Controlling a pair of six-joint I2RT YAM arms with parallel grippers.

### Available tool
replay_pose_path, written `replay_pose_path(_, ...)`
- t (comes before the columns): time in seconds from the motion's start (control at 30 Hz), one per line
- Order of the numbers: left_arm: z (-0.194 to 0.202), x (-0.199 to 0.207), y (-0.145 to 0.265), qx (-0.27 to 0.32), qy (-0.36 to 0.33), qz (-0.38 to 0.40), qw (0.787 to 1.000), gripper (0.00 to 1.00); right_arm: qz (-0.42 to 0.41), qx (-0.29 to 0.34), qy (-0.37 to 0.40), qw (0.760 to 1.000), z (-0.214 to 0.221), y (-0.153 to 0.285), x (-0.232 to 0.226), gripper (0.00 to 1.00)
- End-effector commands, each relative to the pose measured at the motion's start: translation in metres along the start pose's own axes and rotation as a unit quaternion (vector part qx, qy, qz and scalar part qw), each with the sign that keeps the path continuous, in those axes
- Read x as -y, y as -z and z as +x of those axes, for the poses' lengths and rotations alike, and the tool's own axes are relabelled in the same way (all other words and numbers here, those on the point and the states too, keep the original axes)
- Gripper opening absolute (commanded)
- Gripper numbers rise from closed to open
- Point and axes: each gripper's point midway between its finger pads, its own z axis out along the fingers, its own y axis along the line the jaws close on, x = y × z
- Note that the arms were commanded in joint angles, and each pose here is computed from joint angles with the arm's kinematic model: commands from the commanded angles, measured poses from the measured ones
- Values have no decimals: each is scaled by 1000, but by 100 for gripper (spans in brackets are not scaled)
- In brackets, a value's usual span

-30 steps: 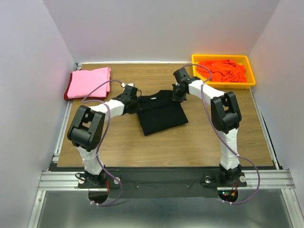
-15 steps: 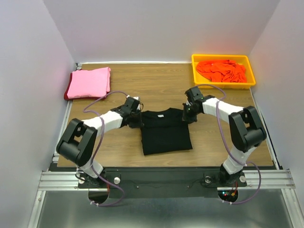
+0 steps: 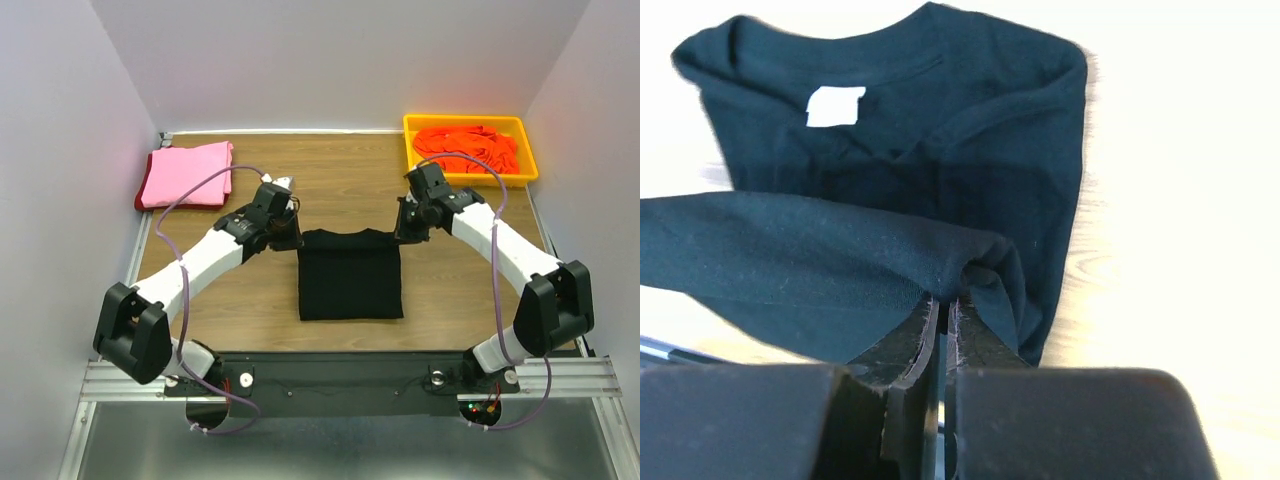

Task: Fold and stack the t-shirts
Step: Fold the tshirt

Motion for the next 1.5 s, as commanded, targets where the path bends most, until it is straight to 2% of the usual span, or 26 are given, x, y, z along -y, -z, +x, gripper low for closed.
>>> replay_pose_path(0.0,-24,1,27,36,-21,-10,999,0,25,31,10,999,-20,27,3,1)
replay_pose_path(0.13,-31,3,17,54,-42,-1,998,0,42,36,14,998,-29,23,6,1)
replay_pose_path(0.23,-34,1,-9,51,-65,-5,997,0,80,27,16,996,-30,3,20,1)
replay_pose_path(0.4,-49,5,-41,70,-90,-1,994,0,87,30,2,996,-34,-35,35,1)
replay_pose_path(0.5,-62,-6,-55,90,-94,-40,991,0,92,27,3,995,-37,-51,42,1)
replay_pose_path(0.8,-66,-6,-72,91,-104,-41,990,2,101,33,-21,994,-46,-57,50,1)
replay_pose_path(1.2,-70,-1,-65,113,-111,-26,987,3,108,93,-56,988,-49,-19,55,1)
replay_pose_path(1.47,-58,-5,-88,84,-118,-25,989,4,139,63,-73,986,-27,-39,72,1)
